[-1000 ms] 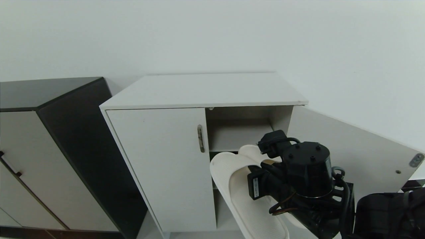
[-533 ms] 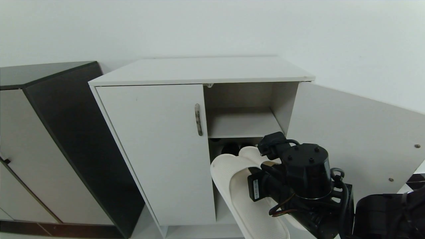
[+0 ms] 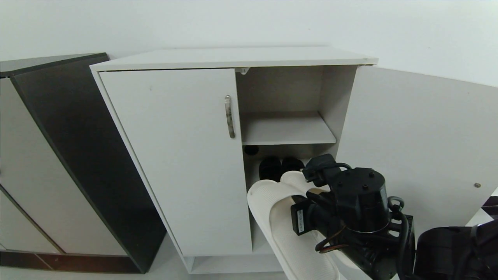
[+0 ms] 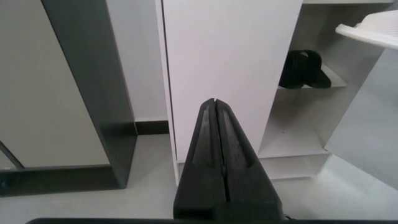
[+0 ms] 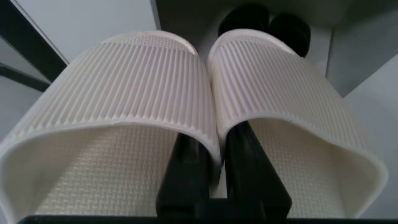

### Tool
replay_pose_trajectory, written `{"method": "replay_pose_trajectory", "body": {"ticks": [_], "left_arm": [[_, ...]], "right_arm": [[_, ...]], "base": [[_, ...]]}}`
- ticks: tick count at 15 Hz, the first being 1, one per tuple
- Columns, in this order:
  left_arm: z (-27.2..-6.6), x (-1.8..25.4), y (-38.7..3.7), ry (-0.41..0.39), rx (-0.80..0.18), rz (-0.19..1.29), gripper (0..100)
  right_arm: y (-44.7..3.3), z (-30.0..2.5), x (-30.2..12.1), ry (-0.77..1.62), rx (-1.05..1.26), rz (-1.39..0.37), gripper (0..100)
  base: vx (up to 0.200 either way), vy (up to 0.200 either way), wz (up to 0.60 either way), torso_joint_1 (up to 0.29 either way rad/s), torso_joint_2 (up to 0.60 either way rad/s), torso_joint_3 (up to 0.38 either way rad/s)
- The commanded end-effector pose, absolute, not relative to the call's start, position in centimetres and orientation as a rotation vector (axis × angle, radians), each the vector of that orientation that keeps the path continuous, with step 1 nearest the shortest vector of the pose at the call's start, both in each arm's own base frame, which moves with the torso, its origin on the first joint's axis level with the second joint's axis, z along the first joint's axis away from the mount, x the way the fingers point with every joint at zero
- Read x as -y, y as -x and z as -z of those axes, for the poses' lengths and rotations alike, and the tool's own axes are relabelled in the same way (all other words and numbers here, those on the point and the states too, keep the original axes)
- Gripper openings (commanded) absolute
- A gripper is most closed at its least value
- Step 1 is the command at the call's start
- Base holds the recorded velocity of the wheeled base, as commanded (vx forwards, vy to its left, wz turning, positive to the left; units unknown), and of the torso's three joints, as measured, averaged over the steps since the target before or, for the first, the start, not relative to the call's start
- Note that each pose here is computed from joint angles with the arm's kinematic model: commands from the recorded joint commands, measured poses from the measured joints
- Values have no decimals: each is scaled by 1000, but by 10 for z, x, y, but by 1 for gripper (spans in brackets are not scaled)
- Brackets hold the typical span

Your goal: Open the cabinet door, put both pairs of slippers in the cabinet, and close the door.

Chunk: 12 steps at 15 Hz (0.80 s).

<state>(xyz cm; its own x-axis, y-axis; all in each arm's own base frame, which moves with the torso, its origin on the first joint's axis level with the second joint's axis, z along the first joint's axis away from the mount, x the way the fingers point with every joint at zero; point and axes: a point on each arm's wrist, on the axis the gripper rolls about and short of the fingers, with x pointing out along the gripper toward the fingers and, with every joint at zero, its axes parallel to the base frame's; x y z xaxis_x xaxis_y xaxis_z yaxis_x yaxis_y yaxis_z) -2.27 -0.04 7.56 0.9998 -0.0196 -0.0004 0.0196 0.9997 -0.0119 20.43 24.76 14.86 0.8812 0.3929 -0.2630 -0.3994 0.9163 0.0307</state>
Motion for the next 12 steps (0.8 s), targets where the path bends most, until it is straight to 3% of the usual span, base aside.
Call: {"method": "replay_pose_trajectory", "body": {"ticks": [1, 4, 6, 12], "left_arm": [[-76, 0, 23, 12, 0, 20, 0], [-76, 0, 23, 14, 0, 20, 0], [-76, 0, 23, 12, -2, 20, 0], [-76, 0, 23, 11, -2, 20, 0]], "right_arm": [[-204, -149, -247, 28, -267, -411, 0], [-205, -152, -248, 63, -247, -408, 0], [-213, -165, -257, 111, -254, -243, 0], [-217, -230, -286, 13, -220, -75, 0]], "base": [[0, 0, 0, -2, 71, 41], [0, 0, 0, 0, 0, 0], [0, 0, 0, 0, 0, 0], [0, 0, 0, 0, 0, 0]]}}
